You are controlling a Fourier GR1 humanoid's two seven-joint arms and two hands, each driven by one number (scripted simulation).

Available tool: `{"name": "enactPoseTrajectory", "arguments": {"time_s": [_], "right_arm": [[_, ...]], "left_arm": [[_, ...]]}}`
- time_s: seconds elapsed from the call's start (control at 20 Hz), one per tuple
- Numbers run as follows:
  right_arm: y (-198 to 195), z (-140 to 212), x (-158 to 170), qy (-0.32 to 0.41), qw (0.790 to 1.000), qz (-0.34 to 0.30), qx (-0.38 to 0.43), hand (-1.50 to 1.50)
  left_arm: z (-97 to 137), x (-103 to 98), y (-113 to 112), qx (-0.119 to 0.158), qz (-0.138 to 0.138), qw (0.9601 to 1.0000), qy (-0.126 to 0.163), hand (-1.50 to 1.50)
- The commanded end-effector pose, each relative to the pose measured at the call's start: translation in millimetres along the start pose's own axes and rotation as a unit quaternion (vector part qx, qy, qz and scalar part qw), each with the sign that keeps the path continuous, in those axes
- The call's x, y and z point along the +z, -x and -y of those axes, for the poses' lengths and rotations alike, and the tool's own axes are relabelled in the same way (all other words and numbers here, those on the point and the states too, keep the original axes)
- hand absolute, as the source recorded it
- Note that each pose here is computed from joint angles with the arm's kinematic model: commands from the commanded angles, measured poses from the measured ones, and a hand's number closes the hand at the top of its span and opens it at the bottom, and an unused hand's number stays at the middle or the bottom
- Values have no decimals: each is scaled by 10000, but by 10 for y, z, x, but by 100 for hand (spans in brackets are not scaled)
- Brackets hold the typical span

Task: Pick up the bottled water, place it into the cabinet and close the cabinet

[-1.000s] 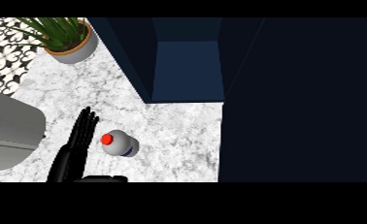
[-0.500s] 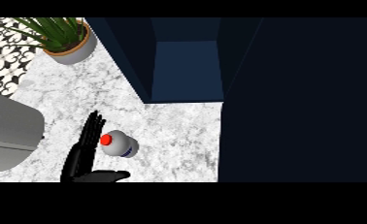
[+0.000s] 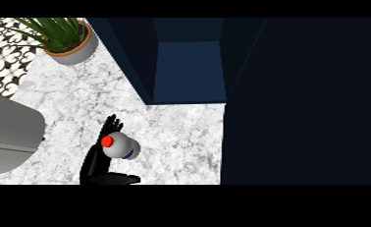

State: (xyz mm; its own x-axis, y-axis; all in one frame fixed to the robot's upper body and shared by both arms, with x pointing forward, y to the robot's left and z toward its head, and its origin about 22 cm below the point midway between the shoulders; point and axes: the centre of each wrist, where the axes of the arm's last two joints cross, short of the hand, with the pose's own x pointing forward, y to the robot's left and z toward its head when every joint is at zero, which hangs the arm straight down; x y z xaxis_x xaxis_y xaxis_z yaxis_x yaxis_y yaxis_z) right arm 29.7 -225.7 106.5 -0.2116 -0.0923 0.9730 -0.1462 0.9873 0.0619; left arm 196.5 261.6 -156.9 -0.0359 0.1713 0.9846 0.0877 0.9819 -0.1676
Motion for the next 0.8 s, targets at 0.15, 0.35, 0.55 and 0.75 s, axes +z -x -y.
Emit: {"name": "enactPoseTrajectory", "arguments": {"time_s": [0.15, 0.35, 0.55, 0.75], "right_arm": [[-225, -34, 19, 13, 9998, 201, 92, -150], [-189, -9, -35, 66, 9998, 142, 79, -150], [-172, 27, 38, -47, 9998, 178, 112, -150], [-332, 17, 0, -18, 9997, 178, 137, -150]], "left_arm": [[64, -44, 199, 374, 100, 9990, -232, 150], [-14, -225, 137, 637, 203, 9975, -211, 150], [234, -207, 226, 806, 219, 9963, -199, 150], [209, -101, 255, 824, 320, 9947, -517, 150]]}}
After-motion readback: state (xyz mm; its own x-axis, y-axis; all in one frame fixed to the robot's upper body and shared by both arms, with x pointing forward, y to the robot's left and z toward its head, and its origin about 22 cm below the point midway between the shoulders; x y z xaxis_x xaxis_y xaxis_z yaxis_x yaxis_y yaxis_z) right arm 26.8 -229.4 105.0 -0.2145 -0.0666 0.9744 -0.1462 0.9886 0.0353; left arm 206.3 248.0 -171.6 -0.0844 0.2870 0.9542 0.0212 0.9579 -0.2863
